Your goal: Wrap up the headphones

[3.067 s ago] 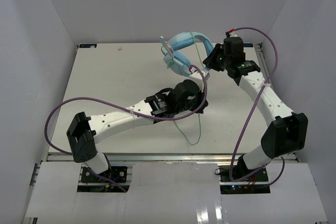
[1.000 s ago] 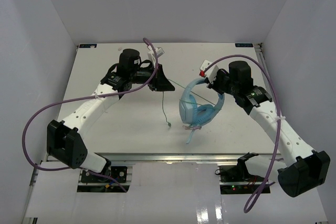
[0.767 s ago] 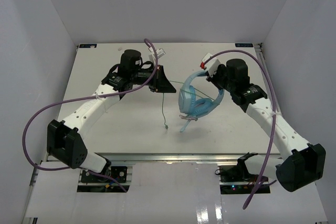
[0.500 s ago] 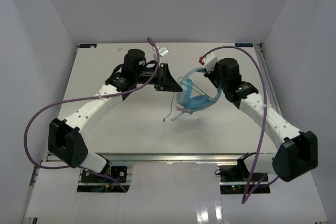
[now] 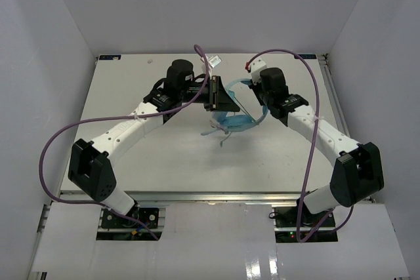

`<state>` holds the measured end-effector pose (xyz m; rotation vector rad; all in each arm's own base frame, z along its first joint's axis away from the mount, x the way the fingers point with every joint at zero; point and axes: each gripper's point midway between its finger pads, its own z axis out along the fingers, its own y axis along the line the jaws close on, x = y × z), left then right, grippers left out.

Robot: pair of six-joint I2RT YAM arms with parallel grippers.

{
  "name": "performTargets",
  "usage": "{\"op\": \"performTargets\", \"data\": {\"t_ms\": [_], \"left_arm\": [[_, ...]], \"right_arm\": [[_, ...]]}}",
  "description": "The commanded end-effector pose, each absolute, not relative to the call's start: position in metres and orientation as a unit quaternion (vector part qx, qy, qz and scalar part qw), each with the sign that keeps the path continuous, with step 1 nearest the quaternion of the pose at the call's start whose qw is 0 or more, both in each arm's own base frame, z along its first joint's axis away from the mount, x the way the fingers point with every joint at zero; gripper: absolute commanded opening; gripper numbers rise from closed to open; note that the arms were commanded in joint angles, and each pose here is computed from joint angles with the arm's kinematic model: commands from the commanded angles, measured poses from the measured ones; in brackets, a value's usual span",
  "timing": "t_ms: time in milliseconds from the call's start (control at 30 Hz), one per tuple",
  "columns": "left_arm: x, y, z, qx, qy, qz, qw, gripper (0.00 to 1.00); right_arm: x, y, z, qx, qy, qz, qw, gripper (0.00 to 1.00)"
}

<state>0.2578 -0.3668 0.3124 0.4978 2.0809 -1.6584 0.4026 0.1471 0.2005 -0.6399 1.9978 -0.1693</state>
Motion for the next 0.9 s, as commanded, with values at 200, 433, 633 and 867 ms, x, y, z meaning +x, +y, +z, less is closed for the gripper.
{"op": "performTargets", "data": {"t_ms": [200,433,633,867], "left_arm": [[0.227,-0.375,0.309,0.178,0.750,-0.596,0.225,0.23],[0.228,-0.384,0.268,0.165,0.773,-0.566,0.232,0.22],[0.237,-0.397,0.253,0.173,0.778,-0.556,0.236,0.22],[0.232,-0.401,0.291,0.197,0.755,-0.565,0.269,0.25]], "right_arm": [[0.430,0.157,0.241,-0.169,0.837,0.040,0.519,0.08],[0.425,0.164,0.243,-0.163,0.844,0.096,0.502,0.08],[0.412,0.178,0.249,-0.158,0.845,0.162,0.484,0.08],[0.411,0.174,0.248,-0.142,0.849,0.195,0.470,0.08]]}}
